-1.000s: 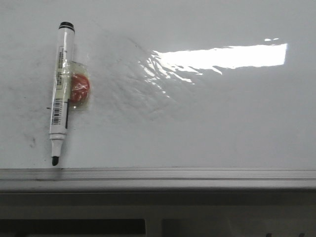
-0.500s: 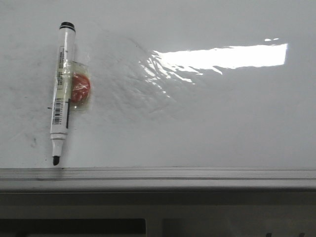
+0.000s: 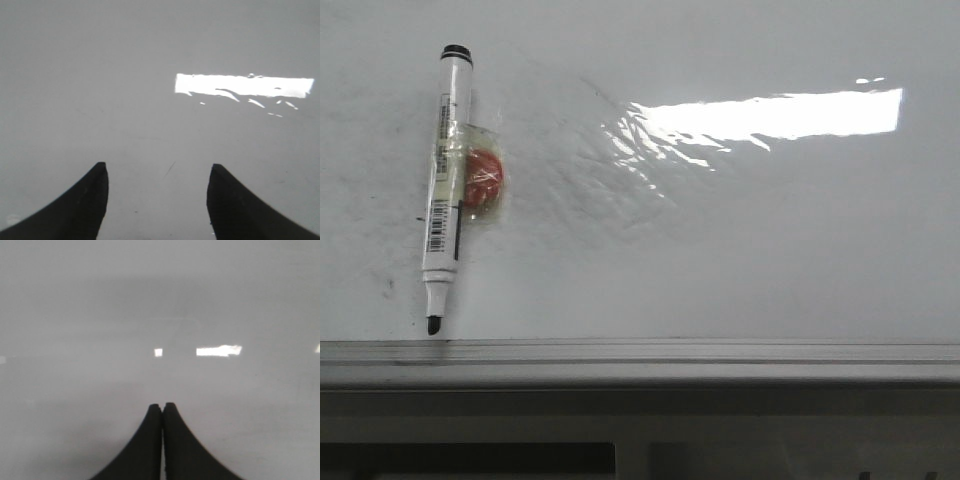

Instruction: Write number 8 on whiteboard

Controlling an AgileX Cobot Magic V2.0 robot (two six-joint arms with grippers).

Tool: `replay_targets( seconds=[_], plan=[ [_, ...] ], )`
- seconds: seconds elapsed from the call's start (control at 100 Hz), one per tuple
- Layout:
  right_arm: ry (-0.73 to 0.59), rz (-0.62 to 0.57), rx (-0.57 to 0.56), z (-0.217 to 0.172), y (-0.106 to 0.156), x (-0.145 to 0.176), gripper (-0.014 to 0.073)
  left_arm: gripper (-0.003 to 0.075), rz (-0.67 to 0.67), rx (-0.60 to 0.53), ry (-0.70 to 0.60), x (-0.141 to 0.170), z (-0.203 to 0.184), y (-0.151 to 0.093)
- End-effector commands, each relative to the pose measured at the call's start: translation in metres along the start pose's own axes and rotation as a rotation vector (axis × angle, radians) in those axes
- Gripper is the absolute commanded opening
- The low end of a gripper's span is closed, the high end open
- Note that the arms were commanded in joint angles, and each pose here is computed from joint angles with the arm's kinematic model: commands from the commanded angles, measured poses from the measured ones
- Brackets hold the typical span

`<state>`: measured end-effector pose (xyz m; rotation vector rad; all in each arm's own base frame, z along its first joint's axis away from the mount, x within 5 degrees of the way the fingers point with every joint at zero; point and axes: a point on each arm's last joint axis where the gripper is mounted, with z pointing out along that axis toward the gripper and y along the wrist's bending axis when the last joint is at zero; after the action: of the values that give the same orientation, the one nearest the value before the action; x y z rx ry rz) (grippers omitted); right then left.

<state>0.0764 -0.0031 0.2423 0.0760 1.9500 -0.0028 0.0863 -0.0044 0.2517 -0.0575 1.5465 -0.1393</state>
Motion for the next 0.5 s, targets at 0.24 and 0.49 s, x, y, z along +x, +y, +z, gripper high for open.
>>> replay_targets(
  seconds=[0.24, 0.49],
  plan=[
    [-0.085, -0.003, 0.001, -0.002, 0.000, -0.016, -0.0063, 0.0410, -0.041, 0.374, 0.010, -0.007, 0.015, -0.041],
    [-0.085, -0.003, 0.001, -0.002, 0.000, -0.016, -0.0063, 0.0410, -0.076, 0.637, 0.120, 0.010, 0.019, -0.081]
  ],
)
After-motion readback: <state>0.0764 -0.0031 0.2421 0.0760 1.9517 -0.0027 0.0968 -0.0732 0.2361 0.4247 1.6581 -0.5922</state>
